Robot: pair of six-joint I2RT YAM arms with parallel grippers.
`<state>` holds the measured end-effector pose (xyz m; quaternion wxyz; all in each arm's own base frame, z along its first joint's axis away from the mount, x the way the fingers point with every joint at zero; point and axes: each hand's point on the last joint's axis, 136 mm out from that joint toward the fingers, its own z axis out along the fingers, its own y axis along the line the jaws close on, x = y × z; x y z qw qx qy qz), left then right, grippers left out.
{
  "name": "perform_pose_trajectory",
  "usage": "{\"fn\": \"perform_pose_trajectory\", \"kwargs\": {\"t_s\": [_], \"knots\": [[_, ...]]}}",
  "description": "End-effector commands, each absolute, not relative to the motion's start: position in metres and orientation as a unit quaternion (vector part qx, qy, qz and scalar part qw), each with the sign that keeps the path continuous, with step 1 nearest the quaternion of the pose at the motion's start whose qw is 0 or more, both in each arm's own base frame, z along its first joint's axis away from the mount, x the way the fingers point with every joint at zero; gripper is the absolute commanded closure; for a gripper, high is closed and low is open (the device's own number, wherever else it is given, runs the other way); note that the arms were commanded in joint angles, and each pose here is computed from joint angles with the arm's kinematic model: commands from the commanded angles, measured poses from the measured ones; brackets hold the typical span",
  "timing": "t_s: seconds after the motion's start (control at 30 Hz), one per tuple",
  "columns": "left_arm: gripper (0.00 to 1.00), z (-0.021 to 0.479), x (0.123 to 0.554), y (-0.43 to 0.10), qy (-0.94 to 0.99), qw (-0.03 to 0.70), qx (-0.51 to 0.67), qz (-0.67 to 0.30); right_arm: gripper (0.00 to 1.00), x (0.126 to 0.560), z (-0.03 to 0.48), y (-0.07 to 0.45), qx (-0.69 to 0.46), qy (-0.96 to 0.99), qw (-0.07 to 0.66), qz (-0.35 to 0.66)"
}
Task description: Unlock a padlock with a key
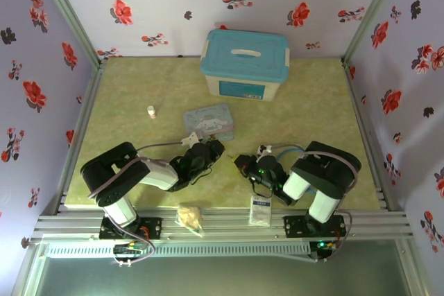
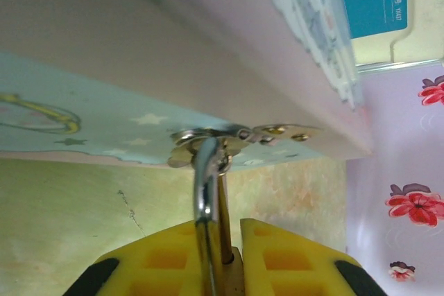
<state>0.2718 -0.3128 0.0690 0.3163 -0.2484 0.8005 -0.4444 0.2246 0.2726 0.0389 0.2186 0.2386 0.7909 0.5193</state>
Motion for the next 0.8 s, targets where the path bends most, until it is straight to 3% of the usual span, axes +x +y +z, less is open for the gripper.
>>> {"fn": "perform_pose_trajectory", "kwargs": {"t_s": [0.0,0.77], "knots": [[1.0,0.101,0.279,-0.32,0.763,0.337,-0.258,-0.488,1.0,0.23,0.063,0.281,0.232,0.761,0.249,0.553],[1.0,0.099,0.276,-0.326,0.758,0.335,-0.256,-0.497,1.0,0.229,0.071,0.286,0.208,0.76,0.267,0.555]]}}
